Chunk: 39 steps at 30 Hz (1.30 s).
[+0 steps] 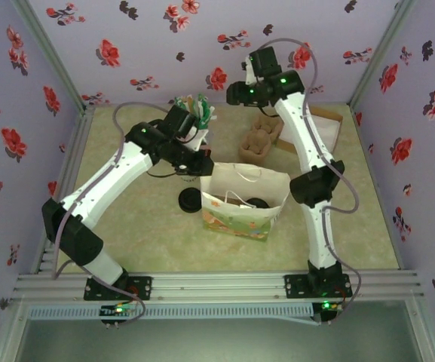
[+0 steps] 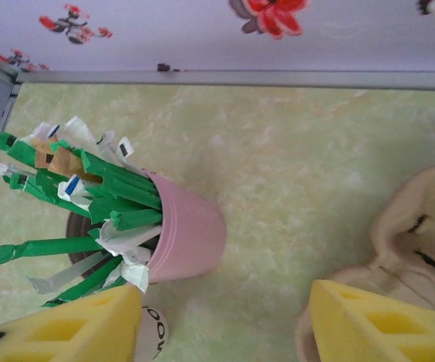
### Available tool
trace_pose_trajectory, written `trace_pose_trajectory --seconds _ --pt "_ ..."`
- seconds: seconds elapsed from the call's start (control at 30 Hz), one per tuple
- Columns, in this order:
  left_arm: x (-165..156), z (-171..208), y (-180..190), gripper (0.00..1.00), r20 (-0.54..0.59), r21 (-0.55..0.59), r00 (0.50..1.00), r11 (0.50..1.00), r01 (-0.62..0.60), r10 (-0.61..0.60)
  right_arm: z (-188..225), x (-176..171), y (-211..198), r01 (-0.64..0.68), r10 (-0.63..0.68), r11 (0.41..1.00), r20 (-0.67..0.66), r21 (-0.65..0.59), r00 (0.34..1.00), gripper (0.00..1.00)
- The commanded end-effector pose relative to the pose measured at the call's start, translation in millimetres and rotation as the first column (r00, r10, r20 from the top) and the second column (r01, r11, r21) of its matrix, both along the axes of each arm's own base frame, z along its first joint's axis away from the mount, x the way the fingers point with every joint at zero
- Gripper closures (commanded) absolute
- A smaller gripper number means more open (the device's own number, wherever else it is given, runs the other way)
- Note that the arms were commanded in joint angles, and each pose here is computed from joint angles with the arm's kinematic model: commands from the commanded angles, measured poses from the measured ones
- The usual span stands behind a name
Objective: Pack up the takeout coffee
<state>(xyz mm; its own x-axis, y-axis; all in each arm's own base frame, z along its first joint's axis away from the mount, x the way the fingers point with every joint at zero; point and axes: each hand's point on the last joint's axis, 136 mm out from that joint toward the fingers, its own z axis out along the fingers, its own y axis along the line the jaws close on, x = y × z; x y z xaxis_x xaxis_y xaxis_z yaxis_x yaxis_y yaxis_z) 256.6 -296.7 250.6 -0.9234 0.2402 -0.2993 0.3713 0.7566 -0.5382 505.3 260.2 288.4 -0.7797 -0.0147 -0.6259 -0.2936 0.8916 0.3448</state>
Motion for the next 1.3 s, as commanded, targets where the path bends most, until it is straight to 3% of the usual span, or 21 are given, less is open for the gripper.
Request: trace_pose_trajectory --seconds 0.0,0.3,0.67,0.83,0.93,1.27 --pt "-1.0 6.1 5.4 1.00 0.023 -0.013 1.000 1.000 0.008 -0.008 8.9 0.3 30.7 -0.113 0.110 0.992 0.066 0.051 0.992 0.41" --pt "1.2 4.5 14.8 1.00 0.025 0.002 1.000 1.000 -0.005 0.005 -6.8 -9.7 71.1 -0.265 0.262 0.964 0.107 0.019 0.959 0.44" --pt "2.5 -0.1 16.4 1.00 0.017 0.018 1.000 1.000 0.003 -0.003 -37.4 0.5 68.7 -0.267 0.267 0.964 0.067 -0.016 0.961 0.63" --pt "2.9 -0.4 16.5 1.00 0.016 0.019 1.000 1.000 0.002 -0.002 -42.8 2.9 71.8 -0.277 0.277 0.961 0.065 -0.006 0.959 0.67" --pt "2.7 -2.0 16.2 1.00 0.010 0.023 1.000 1.000 0.003 -0.003 -44.4 3.6 74.4 -0.285 0.285 0.958 0.066 0.002 0.956 0.76" --pt "3.5 -3.5 17.4 1.00 0.008 0.033 1.000 0.999 -0.001 0.001 -55.6 6.2 79.9 -0.299 0.297 0.954 0.055 0.018 0.953 0.75"
